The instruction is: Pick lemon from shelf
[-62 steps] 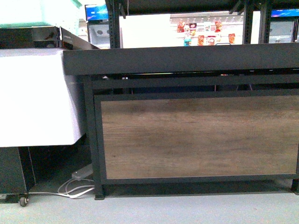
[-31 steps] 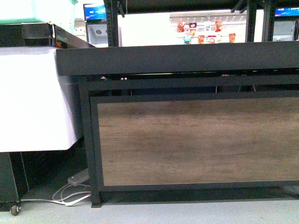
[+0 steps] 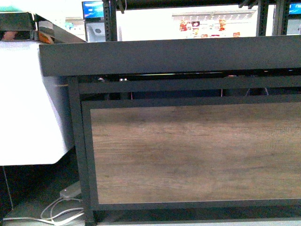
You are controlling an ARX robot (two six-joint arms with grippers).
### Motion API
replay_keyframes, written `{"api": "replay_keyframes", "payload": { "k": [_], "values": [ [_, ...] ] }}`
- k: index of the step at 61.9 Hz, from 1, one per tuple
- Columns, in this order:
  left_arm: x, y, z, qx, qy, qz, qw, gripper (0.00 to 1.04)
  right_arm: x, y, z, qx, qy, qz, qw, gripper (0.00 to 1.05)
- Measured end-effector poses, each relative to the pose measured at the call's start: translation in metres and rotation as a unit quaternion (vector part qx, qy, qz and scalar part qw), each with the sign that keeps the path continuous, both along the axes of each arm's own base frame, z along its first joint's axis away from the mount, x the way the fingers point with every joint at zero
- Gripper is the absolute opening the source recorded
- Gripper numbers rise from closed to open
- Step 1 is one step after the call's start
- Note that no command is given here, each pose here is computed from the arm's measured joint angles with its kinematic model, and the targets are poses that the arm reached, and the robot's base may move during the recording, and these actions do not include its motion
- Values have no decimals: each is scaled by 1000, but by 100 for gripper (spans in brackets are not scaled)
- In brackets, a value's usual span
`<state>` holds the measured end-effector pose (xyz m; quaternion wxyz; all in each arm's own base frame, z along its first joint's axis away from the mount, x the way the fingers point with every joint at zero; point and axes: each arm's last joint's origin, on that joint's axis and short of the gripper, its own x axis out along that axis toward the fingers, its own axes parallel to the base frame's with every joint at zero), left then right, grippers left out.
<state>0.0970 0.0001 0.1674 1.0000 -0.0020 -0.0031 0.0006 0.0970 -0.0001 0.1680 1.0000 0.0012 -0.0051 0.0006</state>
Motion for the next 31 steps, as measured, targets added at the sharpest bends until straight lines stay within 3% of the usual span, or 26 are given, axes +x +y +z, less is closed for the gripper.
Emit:
{"api": "replay_keyframes", "payload": {
  "k": [31],
  "values": [
    [0,0,0,0,0,0,1000,97,0,0,0,0,0,-1,1000,102]
  ]
}}
